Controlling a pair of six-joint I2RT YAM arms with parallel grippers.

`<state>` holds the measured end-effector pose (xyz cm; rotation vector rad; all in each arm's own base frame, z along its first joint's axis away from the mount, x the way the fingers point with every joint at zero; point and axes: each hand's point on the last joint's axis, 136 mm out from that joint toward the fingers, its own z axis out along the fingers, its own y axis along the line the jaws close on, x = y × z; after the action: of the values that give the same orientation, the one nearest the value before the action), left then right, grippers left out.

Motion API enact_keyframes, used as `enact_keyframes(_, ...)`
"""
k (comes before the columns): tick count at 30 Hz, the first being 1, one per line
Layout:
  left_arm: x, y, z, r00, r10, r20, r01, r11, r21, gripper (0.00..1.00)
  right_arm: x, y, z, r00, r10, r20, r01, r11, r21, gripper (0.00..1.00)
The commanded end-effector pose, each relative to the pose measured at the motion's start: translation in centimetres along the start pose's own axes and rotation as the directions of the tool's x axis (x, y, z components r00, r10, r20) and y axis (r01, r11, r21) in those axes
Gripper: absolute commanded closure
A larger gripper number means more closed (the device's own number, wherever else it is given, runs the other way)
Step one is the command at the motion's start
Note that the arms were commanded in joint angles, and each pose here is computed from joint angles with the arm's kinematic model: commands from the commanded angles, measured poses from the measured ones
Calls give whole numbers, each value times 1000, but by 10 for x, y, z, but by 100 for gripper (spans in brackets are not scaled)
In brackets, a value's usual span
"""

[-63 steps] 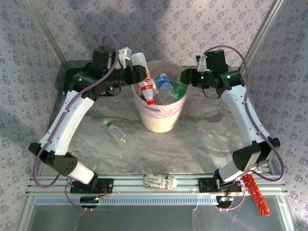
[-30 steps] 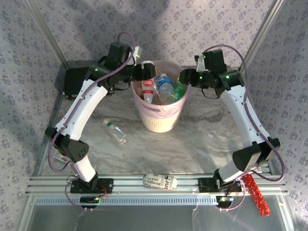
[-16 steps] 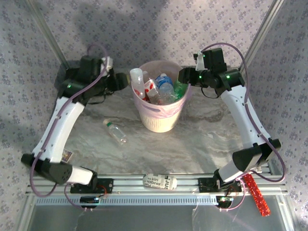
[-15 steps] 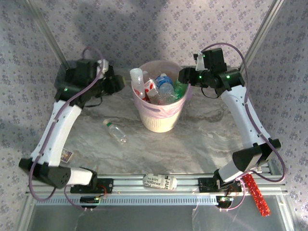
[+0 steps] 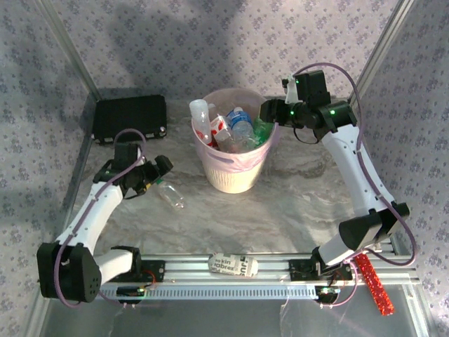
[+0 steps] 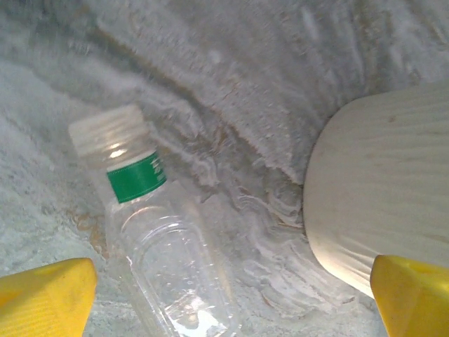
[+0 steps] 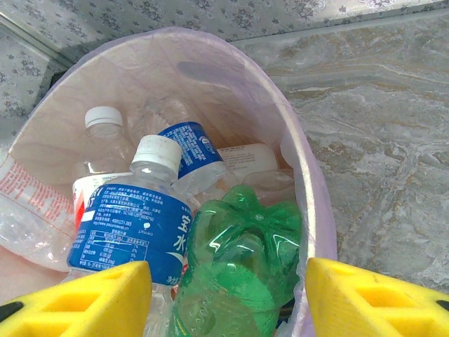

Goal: Put the plastic bottles in the bin

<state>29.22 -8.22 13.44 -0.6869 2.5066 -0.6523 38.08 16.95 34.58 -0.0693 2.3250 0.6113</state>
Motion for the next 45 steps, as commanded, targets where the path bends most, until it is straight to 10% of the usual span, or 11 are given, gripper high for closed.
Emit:
enact_keyframes(1, -13, -10, 7, 995, -70, 68, 64, 994, 87, 0, 0, -2, -11, 1000, -13, 12, 13, 1000, 13, 33)
enact_keyframes(22, 36, 29, 66, 989, -141, -37, 141, 990, -4, 5, 1, -5, -12, 1000, -15, 19, 14, 1000, 26, 21)
enact_keyframes(32, 43, 38, 73, 988, -151, -32, 151, 988, -20, 28, 0, -6, -12, 1000, -12, 26, 11, 1000, 29, 21)
enact_keyframes(45, 6, -10, 15, 996, -50, 68, 47, 997, 55, 41, -1, -7, -13, 999, -12, 31, 11, 999, 33, 21)
